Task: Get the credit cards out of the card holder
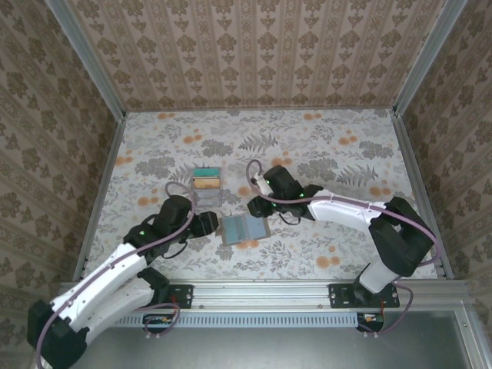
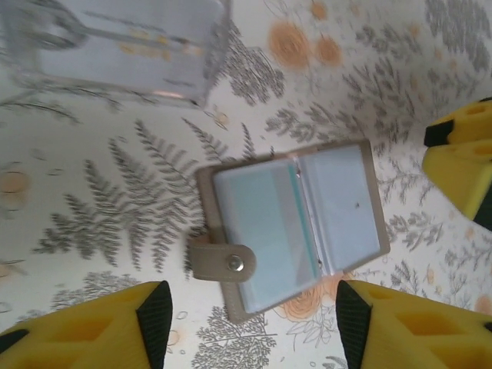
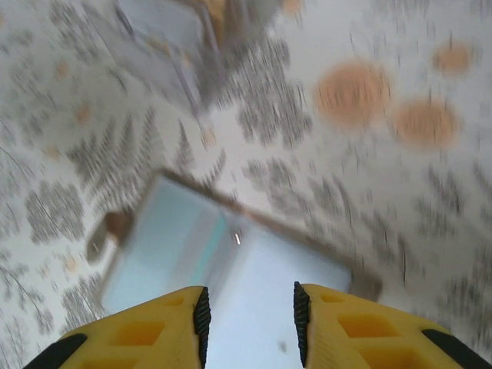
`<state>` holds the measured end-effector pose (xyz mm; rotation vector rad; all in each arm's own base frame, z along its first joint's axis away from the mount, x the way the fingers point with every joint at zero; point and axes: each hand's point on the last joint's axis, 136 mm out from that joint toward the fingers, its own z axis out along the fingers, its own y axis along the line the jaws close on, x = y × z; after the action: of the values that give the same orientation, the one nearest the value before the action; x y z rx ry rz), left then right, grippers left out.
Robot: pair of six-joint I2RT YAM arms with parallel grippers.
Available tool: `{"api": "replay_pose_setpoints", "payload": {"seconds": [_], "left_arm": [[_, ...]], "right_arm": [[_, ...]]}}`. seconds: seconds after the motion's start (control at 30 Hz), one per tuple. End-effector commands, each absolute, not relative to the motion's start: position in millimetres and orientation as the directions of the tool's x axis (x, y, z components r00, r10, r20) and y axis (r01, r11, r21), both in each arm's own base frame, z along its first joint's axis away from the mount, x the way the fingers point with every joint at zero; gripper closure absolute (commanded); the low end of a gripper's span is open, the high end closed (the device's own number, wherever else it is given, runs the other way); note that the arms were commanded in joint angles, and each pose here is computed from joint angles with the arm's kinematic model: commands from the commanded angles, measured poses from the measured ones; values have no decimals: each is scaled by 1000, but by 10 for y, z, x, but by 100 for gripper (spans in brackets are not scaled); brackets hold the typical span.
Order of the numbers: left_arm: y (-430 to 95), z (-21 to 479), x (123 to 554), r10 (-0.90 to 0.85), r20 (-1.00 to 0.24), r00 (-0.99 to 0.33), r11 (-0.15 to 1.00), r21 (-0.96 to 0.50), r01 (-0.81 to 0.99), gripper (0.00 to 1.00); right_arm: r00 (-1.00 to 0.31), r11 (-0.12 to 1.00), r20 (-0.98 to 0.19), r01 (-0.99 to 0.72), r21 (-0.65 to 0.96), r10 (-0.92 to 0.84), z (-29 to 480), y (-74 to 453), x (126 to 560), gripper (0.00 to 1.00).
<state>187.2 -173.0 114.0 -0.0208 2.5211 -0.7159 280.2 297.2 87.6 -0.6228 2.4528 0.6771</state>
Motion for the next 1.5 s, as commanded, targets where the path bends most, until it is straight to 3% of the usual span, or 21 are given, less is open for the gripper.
{"api": "replay_pose_setpoints", "payload": {"seconds": [0.0,0.5,0.93,1.47], "left_arm": [[-1902,1136,1938,-139,-484,-864,865,-485,133,44],[-2128,598,1902,-67,-374,-925,909,-405,98,64],[-2160,429,1895,-47,-327,-944,913,-398,93,65],[-2364,696,1828,27,-390,-921,905,-383,188,66]], "right_arm": [[-788,797,-586,-471,379,-187,894,2892,2735,64],[-854,853,-484,-389,348,-192,278,2747,2419,69],[-867,861,-460,-374,343,-194,165,2756,2351,70],[-868,862,-457,-374,342,-195,149,2768,2350,70]]}}
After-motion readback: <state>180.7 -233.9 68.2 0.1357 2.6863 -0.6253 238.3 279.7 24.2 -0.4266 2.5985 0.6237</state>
